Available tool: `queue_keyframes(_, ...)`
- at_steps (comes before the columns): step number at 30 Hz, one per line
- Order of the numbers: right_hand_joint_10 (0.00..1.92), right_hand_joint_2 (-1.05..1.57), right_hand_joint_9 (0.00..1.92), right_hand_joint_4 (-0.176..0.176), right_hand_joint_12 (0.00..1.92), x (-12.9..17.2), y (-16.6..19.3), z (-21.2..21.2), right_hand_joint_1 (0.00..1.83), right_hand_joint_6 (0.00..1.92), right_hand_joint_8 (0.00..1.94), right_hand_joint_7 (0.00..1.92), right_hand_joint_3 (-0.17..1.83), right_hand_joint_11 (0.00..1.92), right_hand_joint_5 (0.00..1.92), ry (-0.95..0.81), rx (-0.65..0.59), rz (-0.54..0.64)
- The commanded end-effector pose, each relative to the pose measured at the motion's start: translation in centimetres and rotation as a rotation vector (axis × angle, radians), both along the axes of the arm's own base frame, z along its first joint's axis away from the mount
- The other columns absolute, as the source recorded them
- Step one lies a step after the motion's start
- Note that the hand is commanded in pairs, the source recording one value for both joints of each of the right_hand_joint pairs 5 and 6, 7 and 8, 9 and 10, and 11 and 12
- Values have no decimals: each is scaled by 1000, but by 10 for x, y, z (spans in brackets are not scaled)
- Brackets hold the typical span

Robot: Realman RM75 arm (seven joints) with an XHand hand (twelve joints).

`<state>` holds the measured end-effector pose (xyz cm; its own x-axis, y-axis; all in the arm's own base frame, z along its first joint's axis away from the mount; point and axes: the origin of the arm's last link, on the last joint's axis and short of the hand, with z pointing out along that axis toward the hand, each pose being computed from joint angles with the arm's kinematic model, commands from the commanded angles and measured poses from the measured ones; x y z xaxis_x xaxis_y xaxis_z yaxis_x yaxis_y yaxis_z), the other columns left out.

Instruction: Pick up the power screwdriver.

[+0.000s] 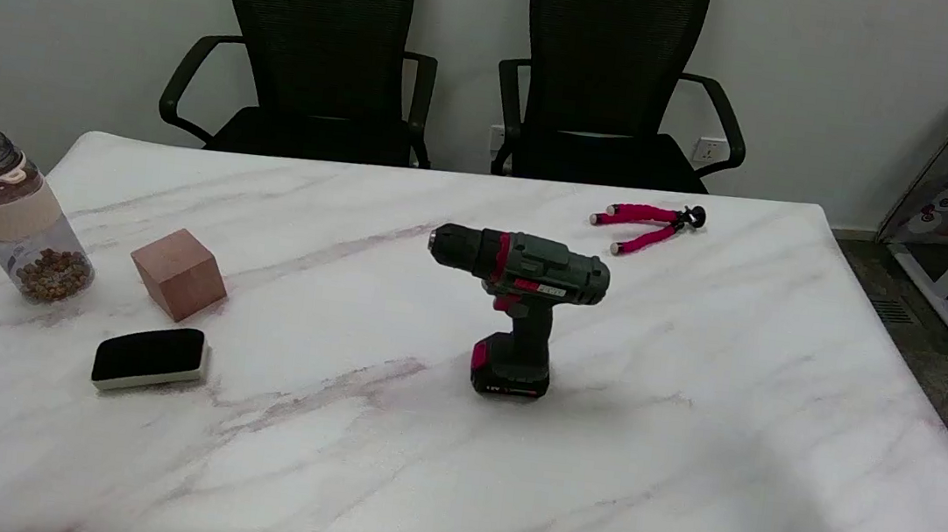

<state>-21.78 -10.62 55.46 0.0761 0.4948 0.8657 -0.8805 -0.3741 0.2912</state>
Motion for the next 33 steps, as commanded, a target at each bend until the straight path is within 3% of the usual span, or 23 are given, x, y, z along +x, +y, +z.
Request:
queue_keyframes(1,474,25,474,-165,556,-14,13,16,984,305,305,305,740,556,305,24,146,-150)
queue_keyframes(6,444,-75,444,-133,494,-25,-8,21,993,303,303,303,769,494,303,-7,163,-236)
queue_keyframes(13,410,-287,410,-63,426,-43,-54,0,989,297,297,297,791,426,297,-24,327,-323)
queue_keyframes(24,395,-369,395,-17,368,-77,-123,-69,976,281,281,281,721,368,281,-138,487,-291)
queue_keyframes(33,376,-478,376,41,331,-93,-169,-119,989,272,272,272,759,331,272,-86,624,-336)
